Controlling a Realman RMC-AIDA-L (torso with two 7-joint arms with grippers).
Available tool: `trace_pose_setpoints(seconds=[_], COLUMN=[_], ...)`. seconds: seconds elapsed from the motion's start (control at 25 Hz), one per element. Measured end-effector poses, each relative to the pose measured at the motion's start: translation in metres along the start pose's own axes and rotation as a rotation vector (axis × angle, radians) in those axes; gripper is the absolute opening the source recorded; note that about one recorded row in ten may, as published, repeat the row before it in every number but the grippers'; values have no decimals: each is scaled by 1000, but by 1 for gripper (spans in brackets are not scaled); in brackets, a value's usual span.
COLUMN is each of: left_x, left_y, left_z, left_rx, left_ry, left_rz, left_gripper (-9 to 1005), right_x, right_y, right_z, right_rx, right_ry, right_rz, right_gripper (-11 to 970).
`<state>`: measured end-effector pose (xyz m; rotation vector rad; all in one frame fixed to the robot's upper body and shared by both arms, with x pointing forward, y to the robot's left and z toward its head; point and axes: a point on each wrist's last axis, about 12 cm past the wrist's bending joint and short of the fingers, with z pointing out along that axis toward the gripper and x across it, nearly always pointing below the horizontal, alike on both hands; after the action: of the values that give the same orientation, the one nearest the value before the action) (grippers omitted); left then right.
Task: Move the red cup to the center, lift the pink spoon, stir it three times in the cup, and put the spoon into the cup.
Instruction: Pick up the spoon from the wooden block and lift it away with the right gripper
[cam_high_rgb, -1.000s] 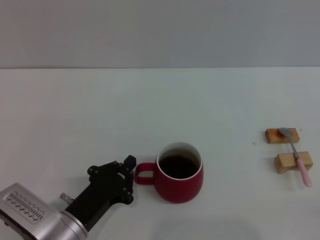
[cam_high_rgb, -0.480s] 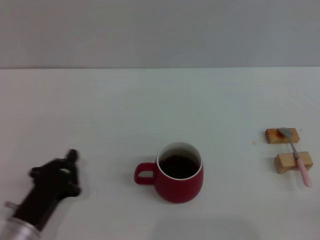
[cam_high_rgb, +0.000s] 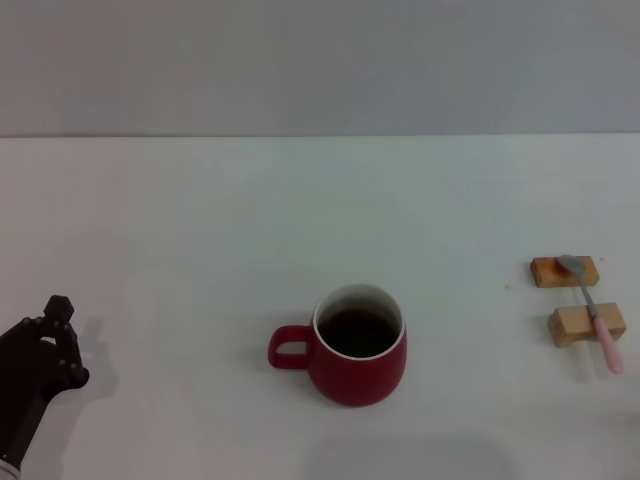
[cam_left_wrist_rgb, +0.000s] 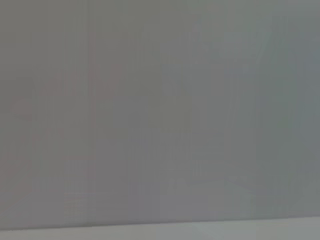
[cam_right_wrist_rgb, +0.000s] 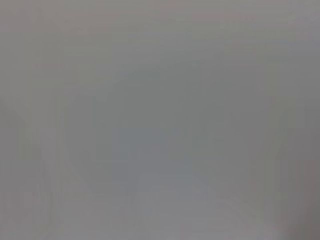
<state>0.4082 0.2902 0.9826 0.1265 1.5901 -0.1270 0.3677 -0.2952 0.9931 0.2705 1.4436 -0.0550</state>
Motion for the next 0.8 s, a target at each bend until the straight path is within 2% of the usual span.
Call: trace_pose_setpoints(seconds=[0.44, 0.6, 0.8], left_x=[-3, -3, -3], left_y=[2, 3, 3], left_z=[2, 4, 5], left_rx=[2, 6, 7], left_ry=[-21, -22, -19], left_rz=[9, 14, 18], left_gripper=[4, 4, 4], right_x=[7, 9, 10], right_y=[10, 22, 27], right_z=[3, 3, 1], right_rx=[-48, -107, -140], right_ry=[58, 80, 94], right_rz=[20, 32, 42], right_gripper=[577, 576, 575])
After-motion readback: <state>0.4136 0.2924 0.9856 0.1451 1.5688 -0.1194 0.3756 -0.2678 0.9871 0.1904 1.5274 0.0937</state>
